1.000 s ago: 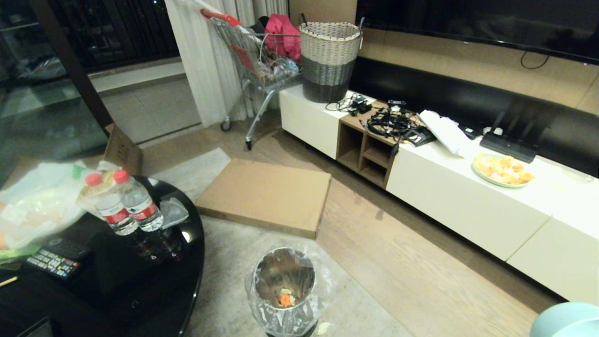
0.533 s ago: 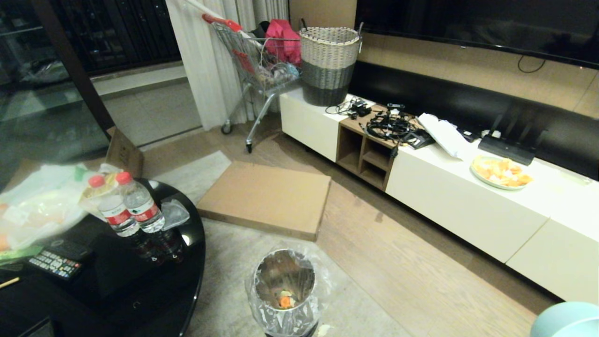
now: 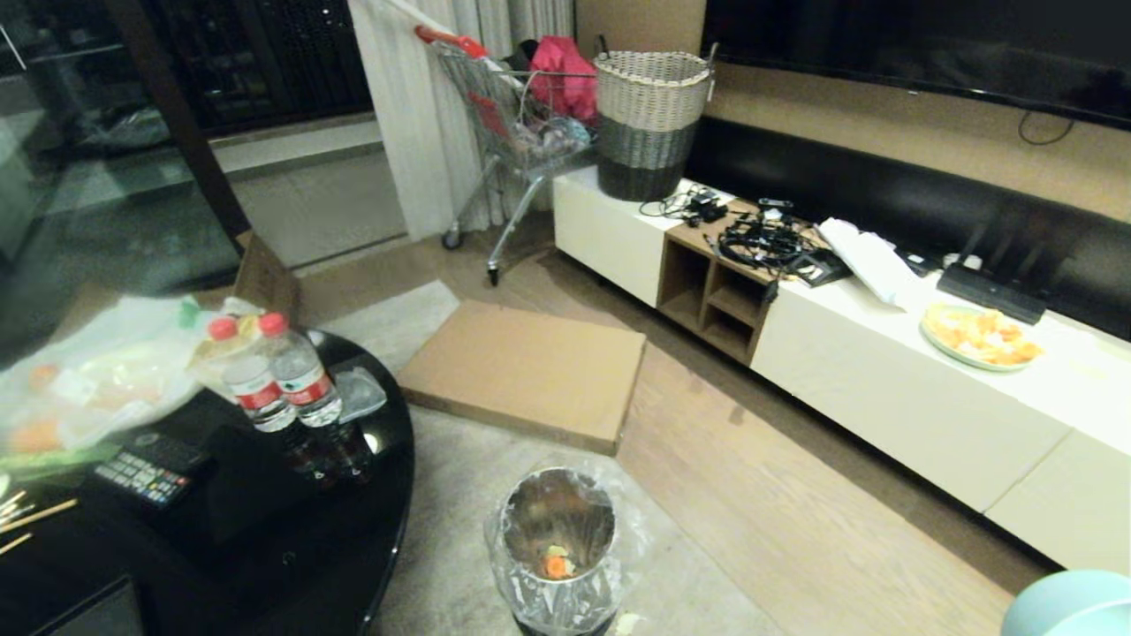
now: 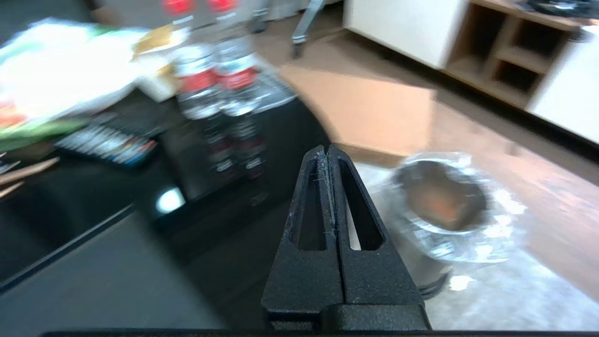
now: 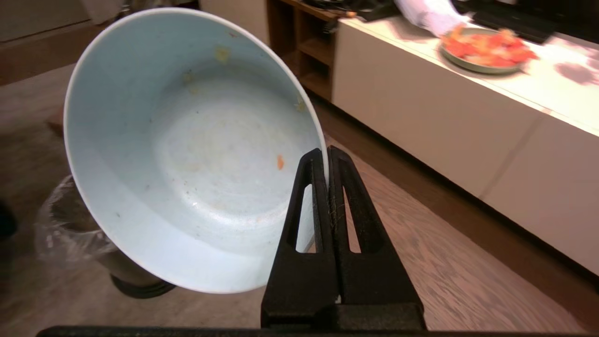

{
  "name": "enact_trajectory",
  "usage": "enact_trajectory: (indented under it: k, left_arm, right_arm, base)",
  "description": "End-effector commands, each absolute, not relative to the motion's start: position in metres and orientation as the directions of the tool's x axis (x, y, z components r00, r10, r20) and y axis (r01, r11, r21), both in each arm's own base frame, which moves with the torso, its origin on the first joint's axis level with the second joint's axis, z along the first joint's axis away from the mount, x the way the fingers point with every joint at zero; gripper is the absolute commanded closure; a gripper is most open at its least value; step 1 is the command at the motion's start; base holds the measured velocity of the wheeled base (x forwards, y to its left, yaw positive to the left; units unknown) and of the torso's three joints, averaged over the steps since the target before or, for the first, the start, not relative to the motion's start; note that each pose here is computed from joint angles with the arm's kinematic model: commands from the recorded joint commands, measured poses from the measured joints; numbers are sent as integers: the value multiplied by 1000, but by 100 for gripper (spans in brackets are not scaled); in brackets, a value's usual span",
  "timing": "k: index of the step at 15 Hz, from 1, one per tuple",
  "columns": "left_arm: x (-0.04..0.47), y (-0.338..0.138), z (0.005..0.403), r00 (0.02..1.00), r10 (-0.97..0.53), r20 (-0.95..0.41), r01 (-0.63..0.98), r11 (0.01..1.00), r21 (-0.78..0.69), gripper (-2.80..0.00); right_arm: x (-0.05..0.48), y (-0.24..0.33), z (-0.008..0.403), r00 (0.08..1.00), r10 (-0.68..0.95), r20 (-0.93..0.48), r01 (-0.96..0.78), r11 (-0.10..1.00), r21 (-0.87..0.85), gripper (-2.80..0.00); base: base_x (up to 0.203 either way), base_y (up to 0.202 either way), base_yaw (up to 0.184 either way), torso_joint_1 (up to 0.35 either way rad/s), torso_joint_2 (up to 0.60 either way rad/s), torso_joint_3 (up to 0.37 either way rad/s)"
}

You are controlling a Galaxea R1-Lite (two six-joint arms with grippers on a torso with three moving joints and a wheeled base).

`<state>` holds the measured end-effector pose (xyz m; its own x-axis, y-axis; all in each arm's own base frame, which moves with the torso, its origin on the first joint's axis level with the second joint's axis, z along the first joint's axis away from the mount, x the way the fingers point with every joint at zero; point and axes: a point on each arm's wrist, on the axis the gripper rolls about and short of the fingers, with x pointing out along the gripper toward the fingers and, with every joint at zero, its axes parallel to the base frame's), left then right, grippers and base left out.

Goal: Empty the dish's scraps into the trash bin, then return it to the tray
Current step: Put the bowl back to the table

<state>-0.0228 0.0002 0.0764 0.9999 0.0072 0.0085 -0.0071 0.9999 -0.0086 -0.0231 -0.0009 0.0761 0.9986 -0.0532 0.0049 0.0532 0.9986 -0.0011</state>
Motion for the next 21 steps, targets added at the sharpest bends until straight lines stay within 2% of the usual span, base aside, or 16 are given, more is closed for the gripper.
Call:
enact_trajectory:
  k: [1,21]
  left_arm:
    - [-23,0,76,1000,9,9,-9,1000,-9,0]
    - [-23,0,76,1000,9,9,-9,1000,-6,0]
  right_arm:
    - [-23,-1,76,999,-54,5,54,999,-1,0]
    - [-23,-1,76,999,-54,3,54,999,0,0]
  base:
    - [-1,-9,162,0,6,2]
    - [2,-9,167,4,2,3]
